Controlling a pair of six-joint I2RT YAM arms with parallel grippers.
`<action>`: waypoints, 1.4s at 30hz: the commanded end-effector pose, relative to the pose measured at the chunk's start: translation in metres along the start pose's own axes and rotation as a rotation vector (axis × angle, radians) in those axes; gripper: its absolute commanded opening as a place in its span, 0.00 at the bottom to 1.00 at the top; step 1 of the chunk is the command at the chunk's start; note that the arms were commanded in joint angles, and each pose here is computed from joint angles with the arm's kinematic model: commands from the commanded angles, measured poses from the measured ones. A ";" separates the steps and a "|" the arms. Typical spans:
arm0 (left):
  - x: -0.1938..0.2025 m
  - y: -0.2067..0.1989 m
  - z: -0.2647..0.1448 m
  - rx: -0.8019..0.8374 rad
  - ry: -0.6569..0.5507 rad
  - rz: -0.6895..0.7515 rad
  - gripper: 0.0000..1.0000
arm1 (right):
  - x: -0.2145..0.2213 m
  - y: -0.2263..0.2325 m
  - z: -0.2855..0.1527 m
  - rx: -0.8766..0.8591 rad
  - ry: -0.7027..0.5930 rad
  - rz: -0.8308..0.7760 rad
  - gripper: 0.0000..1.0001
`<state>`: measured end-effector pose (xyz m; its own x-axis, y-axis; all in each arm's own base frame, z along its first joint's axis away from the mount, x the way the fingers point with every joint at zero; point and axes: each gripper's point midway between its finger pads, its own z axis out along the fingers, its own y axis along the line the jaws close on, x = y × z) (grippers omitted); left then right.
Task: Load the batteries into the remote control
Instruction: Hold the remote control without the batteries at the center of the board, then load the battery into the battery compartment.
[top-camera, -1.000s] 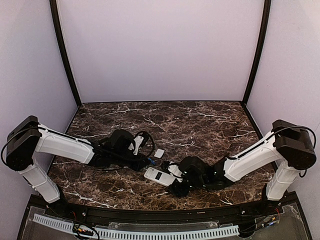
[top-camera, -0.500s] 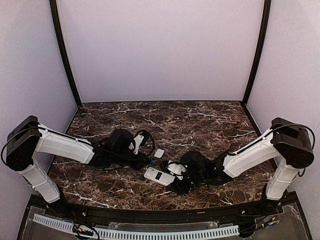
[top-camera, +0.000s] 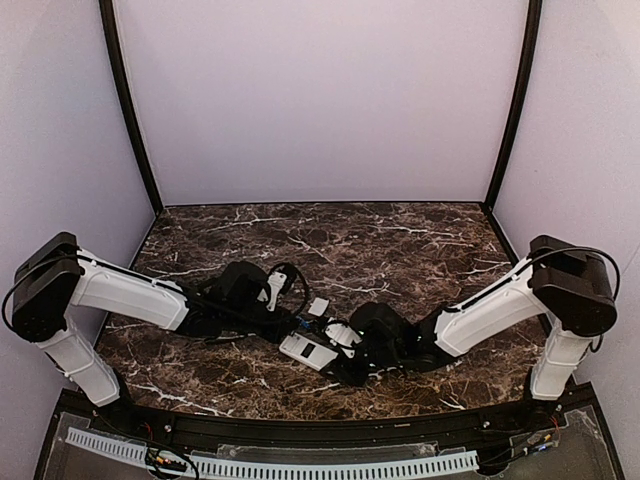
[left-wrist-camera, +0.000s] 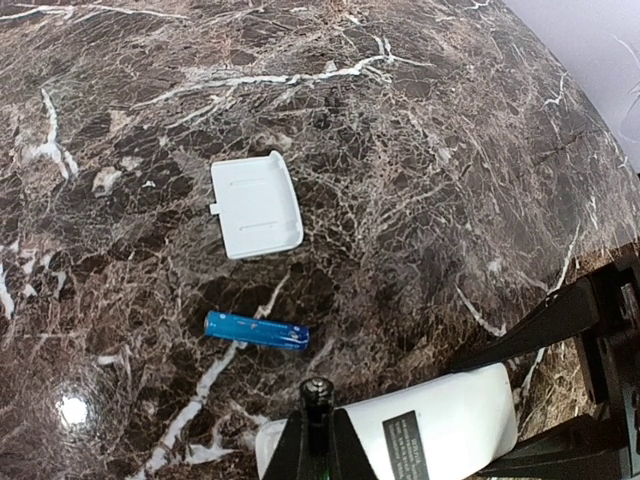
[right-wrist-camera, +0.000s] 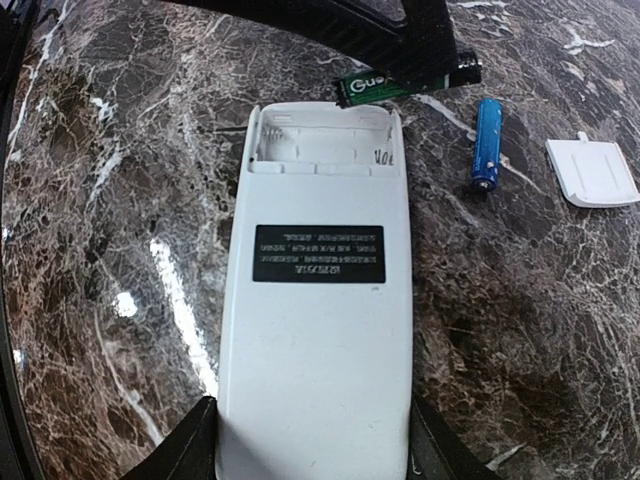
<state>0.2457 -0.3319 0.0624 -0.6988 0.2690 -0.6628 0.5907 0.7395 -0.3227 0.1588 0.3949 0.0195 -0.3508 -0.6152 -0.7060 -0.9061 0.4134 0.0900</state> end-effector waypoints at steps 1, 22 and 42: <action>0.007 0.004 0.001 -0.041 0.007 0.049 0.00 | 0.049 -0.001 0.011 0.055 0.179 0.082 0.35; 0.007 0.015 -0.001 -0.087 -0.113 0.169 0.00 | 0.062 -0.001 0.011 0.114 0.225 0.103 0.19; 0.032 0.019 0.007 -0.066 -0.061 0.187 0.00 | 0.063 -0.007 0.010 0.173 0.251 0.093 0.00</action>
<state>0.2435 -0.3170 0.0403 -0.5471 0.3492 -0.7607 0.6702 0.7273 -0.1482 0.1619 0.4051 0.0185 -0.4321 -0.5860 -0.6855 -0.8384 0.5411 0.0660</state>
